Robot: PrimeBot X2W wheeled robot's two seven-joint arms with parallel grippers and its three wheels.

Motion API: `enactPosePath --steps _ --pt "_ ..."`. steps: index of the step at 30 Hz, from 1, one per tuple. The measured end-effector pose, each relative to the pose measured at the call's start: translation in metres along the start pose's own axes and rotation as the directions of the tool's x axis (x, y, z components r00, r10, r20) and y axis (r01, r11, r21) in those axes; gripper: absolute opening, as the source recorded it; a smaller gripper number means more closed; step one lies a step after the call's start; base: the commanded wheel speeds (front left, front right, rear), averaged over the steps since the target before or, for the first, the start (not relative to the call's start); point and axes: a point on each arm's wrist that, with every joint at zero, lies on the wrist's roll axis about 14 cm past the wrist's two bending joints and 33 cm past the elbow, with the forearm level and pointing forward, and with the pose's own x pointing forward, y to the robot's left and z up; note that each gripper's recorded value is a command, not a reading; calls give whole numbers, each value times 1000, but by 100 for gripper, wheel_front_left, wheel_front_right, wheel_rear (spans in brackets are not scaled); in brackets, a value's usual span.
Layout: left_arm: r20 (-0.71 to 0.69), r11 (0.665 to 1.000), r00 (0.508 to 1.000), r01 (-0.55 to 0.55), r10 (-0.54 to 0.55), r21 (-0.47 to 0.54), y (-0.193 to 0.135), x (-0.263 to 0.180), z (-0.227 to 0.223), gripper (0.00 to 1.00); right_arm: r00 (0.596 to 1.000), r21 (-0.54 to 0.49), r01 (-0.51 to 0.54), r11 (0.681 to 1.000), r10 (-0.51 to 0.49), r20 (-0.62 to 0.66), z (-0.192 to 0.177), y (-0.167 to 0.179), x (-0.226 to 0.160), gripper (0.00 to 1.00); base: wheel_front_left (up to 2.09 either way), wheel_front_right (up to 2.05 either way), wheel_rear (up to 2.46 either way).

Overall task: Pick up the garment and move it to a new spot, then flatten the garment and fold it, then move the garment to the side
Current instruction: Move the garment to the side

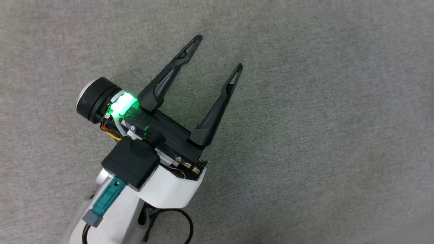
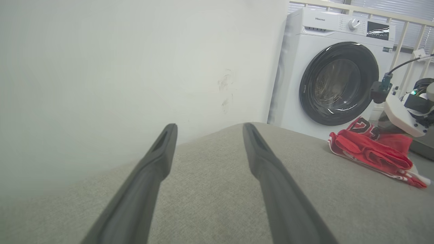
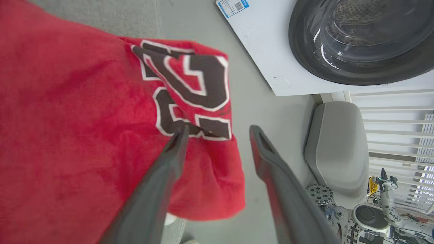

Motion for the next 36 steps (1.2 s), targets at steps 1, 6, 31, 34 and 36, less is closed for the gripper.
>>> enactPosePath --steps 1,6,31,34,36 --pt "2 1000 1000 -5 5 5 0 0 3 100 1000 3 5 1000 -5 20 6 -3 -4 100 0 0 0" --pt "-13 998 998 -57 57 26 1 -8 20 100 985 49 -6 999 -2 171 46 -10 -30 100 0 0 0" --pt "28 825 844 -531 536 196 36 -159 136 100 376 221 -655 723 57 925 157 90 -282 100 0 0 0" --pt "16 812 837 -535 546 233 33 -173 137 100 342 220 -710 669 55 938 154 104 -296 100 0 0 0" --pt "22 799 824 -555 566 231 33 -181 140 100 322 209 -736 644 61 945 152 115 -305 100 0 0 0"
